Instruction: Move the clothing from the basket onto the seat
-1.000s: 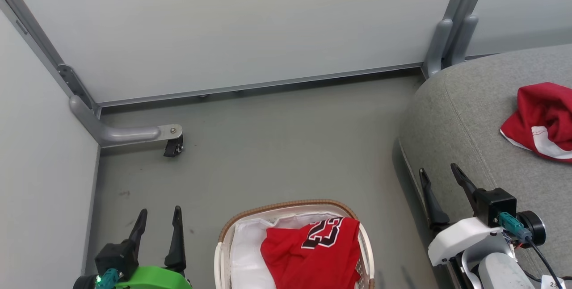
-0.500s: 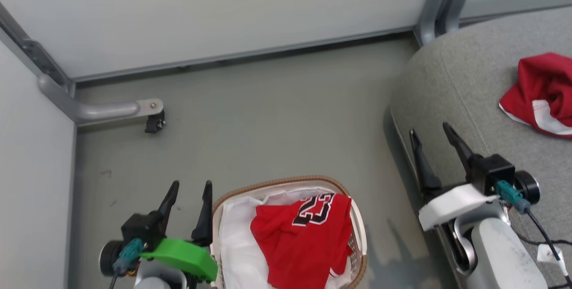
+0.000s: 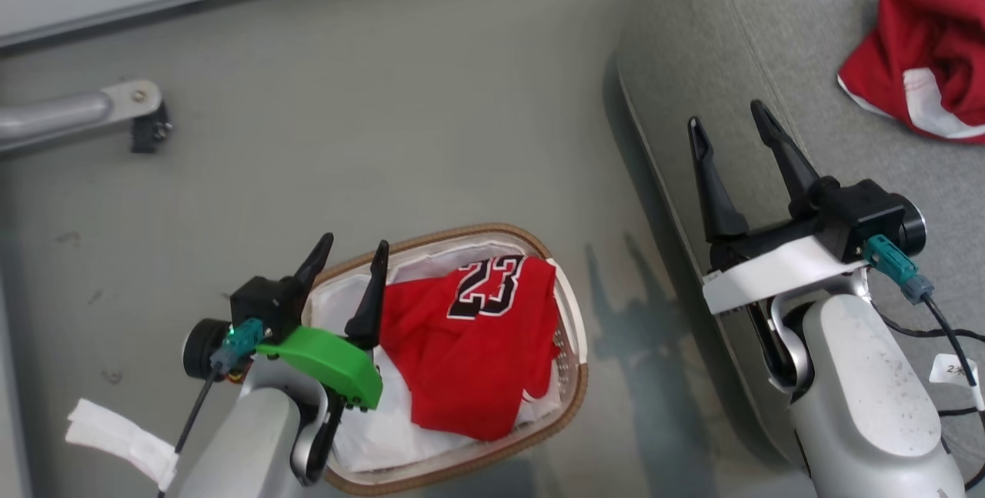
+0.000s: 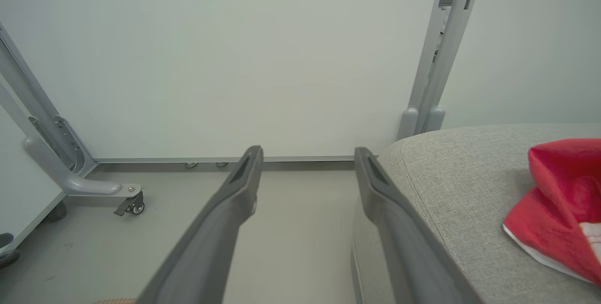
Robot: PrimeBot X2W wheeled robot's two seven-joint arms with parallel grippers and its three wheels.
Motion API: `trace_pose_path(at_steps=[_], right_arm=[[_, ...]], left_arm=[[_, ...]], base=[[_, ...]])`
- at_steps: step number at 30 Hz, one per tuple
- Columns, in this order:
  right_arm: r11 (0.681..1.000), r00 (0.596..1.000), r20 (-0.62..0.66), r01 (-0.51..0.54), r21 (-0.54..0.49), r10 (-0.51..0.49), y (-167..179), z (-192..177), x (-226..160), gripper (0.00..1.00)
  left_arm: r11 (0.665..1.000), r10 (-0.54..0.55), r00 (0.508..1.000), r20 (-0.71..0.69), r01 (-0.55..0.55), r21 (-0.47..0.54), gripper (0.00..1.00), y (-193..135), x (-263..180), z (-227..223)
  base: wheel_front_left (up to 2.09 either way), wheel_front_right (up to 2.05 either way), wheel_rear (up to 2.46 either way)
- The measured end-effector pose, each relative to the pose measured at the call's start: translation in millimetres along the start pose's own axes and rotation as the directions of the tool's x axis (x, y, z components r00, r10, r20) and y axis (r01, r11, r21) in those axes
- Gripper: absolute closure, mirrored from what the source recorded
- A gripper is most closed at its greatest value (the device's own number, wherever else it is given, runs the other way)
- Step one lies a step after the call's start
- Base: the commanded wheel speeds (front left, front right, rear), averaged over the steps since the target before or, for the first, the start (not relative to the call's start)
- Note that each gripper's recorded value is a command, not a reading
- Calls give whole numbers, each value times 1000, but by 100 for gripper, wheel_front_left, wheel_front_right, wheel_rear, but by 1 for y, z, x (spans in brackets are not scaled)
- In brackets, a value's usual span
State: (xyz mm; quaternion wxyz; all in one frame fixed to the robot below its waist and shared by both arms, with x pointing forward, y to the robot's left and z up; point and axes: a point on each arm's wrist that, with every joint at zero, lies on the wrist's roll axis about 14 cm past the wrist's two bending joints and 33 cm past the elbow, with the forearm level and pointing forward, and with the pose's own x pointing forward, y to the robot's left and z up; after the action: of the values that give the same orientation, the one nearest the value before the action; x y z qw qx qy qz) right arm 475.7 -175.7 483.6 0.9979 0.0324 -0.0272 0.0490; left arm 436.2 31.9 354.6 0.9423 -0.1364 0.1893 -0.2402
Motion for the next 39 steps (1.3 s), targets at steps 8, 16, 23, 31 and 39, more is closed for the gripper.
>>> trace_pose_path(at_steps=[8,16,23,31,39], right_arm=[[999,998,-43,49,-7,-49,-23,-23,7,0],[997,993,-89,81,-19,-82,-40,-47,10,0],[997,992,-98,74,-29,-76,-45,-60,23,0],[998,992,-115,52,-38,-56,-44,-77,33,0],[998,989,-139,48,-48,-54,-46,-92,35,0]], left_arm=[[995,-101,987,-128,101,-11,0,-5,41,-45],[978,-208,942,-262,194,-80,0,-23,60,-102],[953,-302,883,-360,272,-133,0,-38,64,-148],[920,-392,814,-429,347,-184,0,-51,71,-186],[902,-430,761,-486,391,-186,0,-52,72,-212]], base=[[0,0,0],[0,0,0],[0,0,0],[0,0,0],[0,0,0]])
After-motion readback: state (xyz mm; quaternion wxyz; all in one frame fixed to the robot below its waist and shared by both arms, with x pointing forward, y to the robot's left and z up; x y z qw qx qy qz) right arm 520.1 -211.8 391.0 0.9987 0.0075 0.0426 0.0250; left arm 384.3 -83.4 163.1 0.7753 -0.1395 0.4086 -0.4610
